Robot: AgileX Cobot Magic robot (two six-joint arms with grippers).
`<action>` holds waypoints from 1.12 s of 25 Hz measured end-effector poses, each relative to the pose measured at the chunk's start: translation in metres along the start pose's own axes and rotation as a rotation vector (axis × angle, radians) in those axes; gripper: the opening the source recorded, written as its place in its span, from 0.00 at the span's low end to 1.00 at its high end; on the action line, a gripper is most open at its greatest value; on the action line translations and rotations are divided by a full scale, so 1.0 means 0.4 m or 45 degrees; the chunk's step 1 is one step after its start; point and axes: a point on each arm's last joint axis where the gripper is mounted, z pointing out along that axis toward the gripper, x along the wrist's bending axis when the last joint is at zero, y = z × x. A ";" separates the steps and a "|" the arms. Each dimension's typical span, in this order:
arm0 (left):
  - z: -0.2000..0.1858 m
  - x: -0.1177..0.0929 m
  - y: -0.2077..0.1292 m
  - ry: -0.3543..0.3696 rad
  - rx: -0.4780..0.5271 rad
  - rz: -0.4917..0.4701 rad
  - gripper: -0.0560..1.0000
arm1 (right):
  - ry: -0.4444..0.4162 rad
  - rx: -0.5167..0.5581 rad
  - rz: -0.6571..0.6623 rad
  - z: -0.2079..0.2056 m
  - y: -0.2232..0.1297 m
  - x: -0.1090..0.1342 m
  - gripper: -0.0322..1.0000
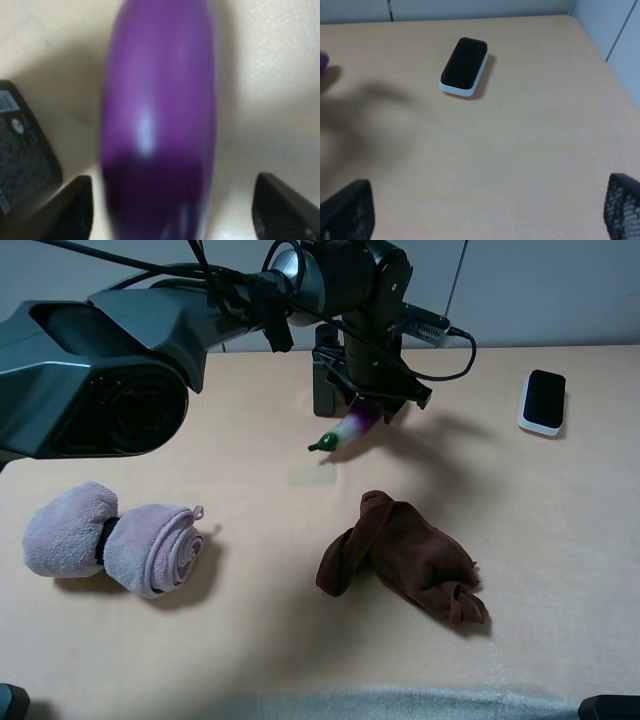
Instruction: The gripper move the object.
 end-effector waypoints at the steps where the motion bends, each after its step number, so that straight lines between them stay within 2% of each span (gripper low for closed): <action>1: 0.000 0.000 0.000 0.000 0.000 0.000 0.70 | 0.000 0.000 0.000 0.000 0.000 0.000 0.70; 28: -0.017 0.000 0.004 -0.004 -0.006 -0.009 0.72 | 0.000 0.000 0.000 0.000 0.000 0.000 0.70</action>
